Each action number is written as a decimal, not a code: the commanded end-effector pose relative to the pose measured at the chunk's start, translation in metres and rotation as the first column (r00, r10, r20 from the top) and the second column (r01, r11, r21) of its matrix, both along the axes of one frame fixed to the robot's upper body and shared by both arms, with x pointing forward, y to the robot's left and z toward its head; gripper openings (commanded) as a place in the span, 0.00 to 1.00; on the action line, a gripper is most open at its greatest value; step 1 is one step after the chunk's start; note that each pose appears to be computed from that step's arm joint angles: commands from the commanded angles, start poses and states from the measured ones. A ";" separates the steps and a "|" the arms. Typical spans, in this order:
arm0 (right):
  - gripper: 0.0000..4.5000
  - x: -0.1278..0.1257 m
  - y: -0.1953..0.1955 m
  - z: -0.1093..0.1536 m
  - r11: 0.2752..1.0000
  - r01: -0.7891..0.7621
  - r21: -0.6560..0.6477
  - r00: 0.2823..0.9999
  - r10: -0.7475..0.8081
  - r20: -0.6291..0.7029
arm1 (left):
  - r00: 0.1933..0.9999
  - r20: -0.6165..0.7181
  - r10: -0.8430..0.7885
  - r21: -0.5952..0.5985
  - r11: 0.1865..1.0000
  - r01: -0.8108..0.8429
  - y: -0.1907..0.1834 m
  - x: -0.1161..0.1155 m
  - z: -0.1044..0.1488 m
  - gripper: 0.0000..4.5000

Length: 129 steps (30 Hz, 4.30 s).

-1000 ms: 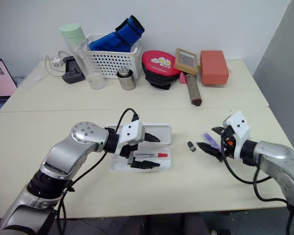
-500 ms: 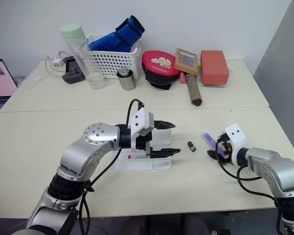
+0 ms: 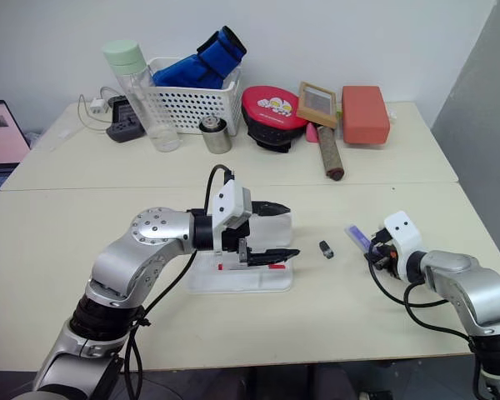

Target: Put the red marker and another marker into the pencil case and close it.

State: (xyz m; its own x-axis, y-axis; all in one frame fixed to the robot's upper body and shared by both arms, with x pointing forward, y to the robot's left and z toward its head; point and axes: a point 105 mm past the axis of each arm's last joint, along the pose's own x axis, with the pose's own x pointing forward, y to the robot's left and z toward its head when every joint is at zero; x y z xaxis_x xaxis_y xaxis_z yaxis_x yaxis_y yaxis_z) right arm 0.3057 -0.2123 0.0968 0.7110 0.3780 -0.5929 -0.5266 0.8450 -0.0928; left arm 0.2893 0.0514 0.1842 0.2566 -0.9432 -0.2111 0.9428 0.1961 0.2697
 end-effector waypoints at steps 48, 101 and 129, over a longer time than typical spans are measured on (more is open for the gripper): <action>0.24 -0.022 0.245 0.012 0.500 -0.866 -0.015 0.496 0.862 0.110 | 0.950 -0.096 0.298 0.310 0.916 -0.256 0.164 -0.072 0.008 1.00; 0.99 0.012 0.085 0.029 0.977 -0.211 -0.012 0.976 0.212 0.045 | 0.996 -0.085 -0.004 0.105 0.994 0.013 0.076 -0.043 0.004 1.00; 0.06 0.003 0.102 0.027 0.943 -0.333 -0.017 0.942 0.333 0.030 | 0.997 -0.078 0.025 0.112 0.994 -0.016 0.080 -0.044 0.005 1.00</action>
State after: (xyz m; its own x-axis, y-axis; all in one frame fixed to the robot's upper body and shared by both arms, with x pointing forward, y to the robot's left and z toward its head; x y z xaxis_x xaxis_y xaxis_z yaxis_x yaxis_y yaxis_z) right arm 0.3125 -0.1174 0.1044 0.5635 0.5315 -0.6324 -0.7405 0.6644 -0.1014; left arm 0.2482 0.1306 0.1813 0.2479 -0.9069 -0.3407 0.9642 0.1967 0.1781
